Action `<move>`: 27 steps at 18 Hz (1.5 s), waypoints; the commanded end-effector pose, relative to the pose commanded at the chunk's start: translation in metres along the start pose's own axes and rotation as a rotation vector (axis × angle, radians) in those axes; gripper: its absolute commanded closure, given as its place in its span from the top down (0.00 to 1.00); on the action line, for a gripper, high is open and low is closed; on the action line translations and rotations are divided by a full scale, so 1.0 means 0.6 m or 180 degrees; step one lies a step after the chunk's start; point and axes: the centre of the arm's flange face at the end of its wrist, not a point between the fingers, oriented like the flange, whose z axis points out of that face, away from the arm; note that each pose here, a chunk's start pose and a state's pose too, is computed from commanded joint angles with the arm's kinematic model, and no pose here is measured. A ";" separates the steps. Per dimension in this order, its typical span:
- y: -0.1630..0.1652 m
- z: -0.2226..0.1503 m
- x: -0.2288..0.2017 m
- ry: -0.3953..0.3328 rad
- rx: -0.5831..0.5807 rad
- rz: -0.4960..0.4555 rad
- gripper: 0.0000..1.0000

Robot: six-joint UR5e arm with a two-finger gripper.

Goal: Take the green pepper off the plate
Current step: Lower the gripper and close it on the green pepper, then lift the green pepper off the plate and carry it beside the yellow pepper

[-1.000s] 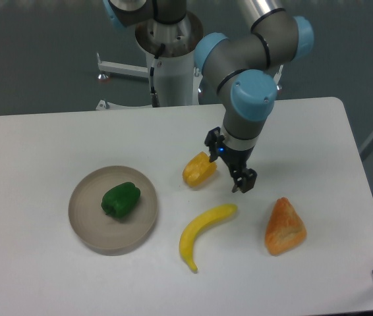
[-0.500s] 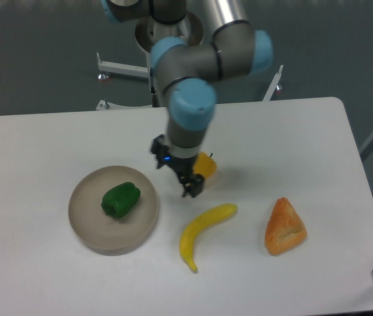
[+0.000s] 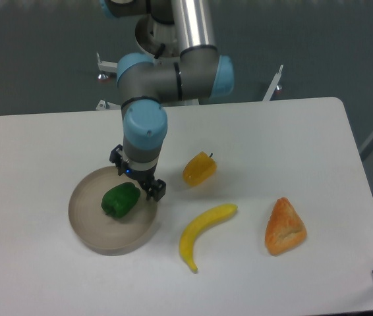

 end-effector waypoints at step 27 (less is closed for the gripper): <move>0.166 -0.226 -0.169 -0.0668 0.0538 -0.0279 0.17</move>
